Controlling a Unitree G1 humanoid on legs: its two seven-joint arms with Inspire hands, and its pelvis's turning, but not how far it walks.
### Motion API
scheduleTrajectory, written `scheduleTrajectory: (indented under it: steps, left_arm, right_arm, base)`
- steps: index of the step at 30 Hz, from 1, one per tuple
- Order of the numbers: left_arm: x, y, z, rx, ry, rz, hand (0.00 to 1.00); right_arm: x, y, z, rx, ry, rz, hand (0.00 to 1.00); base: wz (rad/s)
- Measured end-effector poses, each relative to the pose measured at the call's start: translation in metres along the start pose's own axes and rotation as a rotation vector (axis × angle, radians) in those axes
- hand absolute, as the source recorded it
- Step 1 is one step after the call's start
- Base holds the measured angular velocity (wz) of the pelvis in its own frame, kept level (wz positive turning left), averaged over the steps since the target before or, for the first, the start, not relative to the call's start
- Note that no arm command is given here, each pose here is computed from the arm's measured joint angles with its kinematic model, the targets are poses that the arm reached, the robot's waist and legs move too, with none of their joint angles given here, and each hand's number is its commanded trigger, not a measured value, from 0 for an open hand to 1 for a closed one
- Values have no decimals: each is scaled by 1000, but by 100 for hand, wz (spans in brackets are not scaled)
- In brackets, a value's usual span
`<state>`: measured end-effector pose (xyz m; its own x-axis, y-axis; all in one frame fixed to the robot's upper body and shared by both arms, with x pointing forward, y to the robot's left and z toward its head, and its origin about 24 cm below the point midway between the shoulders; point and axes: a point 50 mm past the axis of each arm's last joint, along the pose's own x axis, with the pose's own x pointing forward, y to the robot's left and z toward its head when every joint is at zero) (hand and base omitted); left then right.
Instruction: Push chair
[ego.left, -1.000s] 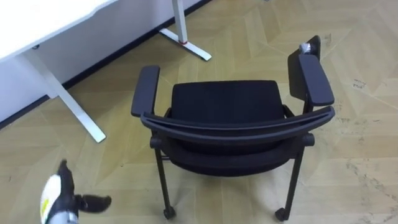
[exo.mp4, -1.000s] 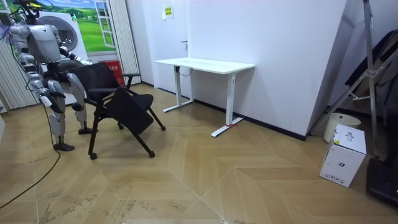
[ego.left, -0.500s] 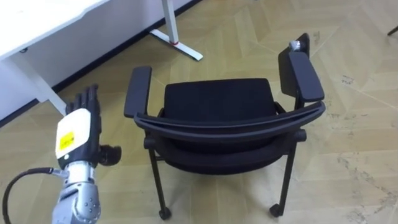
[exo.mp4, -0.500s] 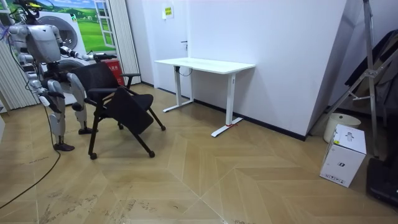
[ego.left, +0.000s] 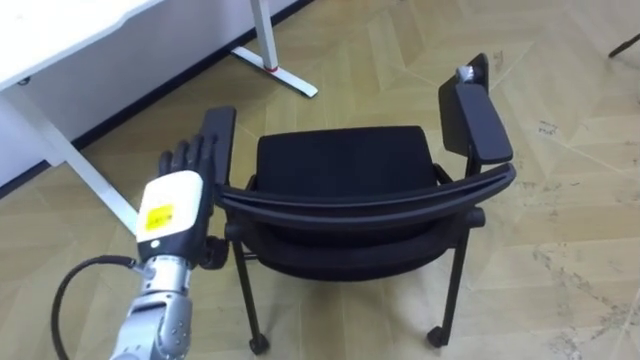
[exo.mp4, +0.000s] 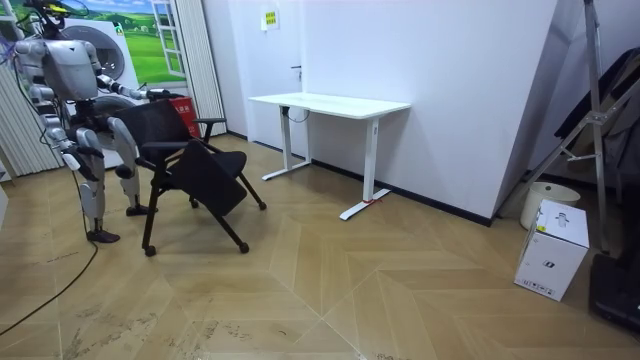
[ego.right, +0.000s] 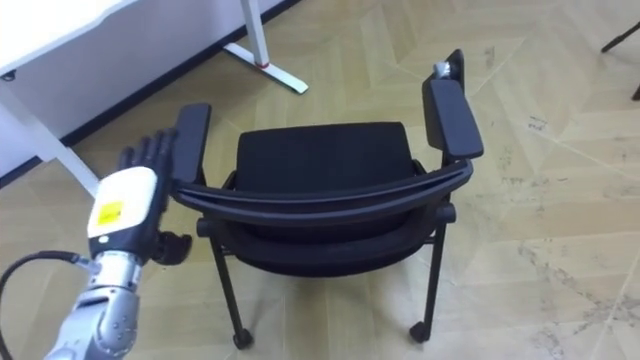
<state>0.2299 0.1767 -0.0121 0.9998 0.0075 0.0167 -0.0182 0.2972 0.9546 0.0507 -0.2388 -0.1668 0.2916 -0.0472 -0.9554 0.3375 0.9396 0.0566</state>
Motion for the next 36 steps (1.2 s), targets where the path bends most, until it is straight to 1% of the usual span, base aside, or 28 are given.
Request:
scheduleTrajectory:
  steps: [2,4,7,8,20,26,36]
  left_arm:
    - [2,3,6,37,-34,1,0]
    - [3,8,11,48,-57,17,0]
    - [6,18,20,40,-87,53,0]
    - [6,18,22,39,-95,52,0]
    - [3,9,30,60,-140,-66,0]
    - [3,13,29,99,-164,-77,0]
    - [1,7,34,117,-186,-127,0]
  right_arm:
    - [0,1,2,-8,-6,-4,0]
    - [0,0,1,-13,-4,-15,0]
    - [0,0,3,-31,-7,-18,0]
    - [0,0,3,-34,-6,-19,0]
    - [1,1,5,-22,-14,-13,0]
    - [1,1,4,-20,-13,-12,0]
    - [1,1,4,-4,-12,-9,0]
  base:
    - [0]
    - [0]
    - [0]
    - [0]
    - [0]
    - [0]
    - [0]
